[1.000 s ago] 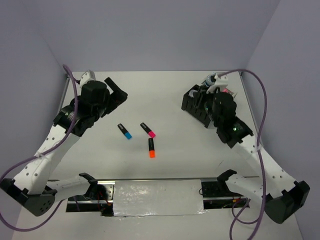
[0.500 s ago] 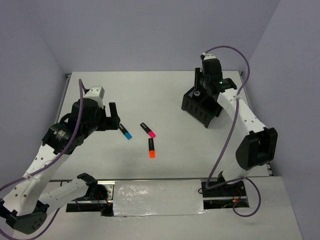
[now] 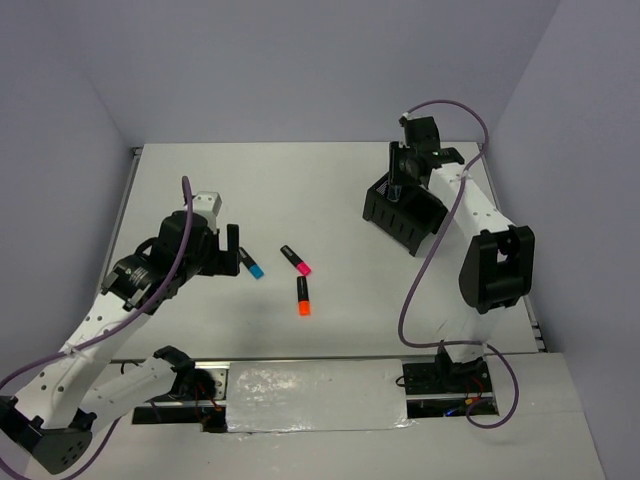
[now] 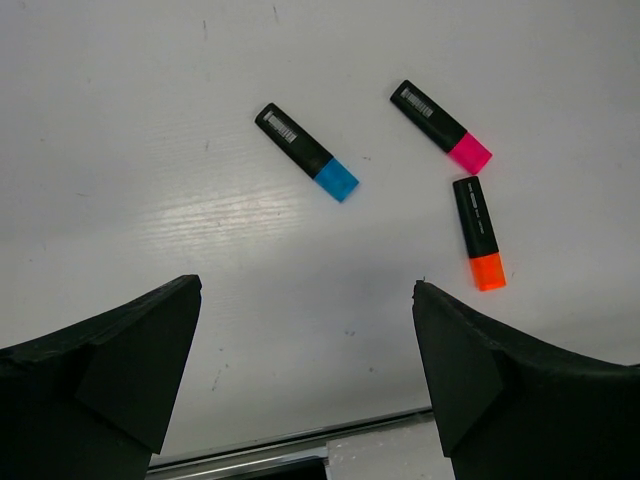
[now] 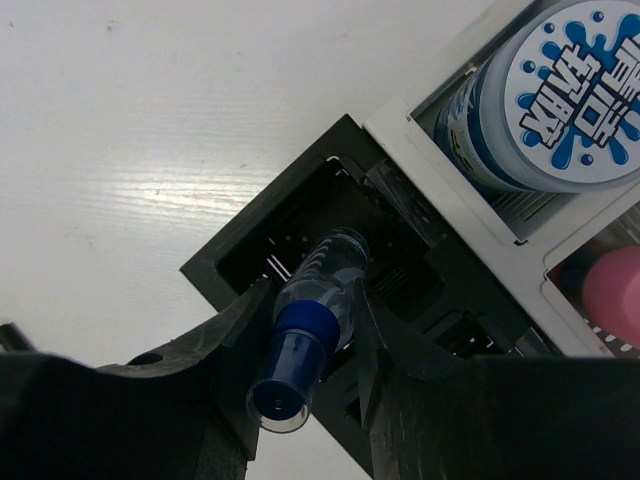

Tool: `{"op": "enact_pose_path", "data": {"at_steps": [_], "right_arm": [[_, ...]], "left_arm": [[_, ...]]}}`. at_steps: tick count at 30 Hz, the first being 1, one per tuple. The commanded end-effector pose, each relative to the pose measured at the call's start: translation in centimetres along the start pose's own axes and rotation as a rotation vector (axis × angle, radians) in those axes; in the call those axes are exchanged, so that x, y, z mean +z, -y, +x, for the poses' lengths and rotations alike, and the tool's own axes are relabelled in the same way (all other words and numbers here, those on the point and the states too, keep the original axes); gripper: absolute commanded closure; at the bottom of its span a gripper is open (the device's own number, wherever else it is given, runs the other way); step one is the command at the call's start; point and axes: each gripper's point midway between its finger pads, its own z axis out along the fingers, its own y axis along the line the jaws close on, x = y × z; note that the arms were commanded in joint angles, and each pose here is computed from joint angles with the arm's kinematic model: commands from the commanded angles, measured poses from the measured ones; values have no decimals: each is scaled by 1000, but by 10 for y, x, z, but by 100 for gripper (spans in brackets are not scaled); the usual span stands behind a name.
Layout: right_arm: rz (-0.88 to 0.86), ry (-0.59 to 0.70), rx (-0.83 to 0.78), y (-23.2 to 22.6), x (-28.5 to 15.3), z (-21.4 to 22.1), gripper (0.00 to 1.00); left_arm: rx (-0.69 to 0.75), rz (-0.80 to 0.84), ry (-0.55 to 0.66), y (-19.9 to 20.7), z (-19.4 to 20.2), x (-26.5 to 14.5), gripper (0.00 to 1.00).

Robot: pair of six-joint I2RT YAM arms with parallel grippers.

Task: Sort the stationery into containers
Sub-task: Place the stationery in the storage box.

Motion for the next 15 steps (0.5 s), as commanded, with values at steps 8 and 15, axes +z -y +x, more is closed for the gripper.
{"op": "enact_pose_path", "data": {"at_steps": [8,15], "right_arm": [[-47,19,20,-3,6,-8,55],[-48,30,23,-2,-6,-11,0]], "left_arm": [[-116,-57,23,0,-4,19,1],[-262,-158,-23,-6,4,33,1]]}}
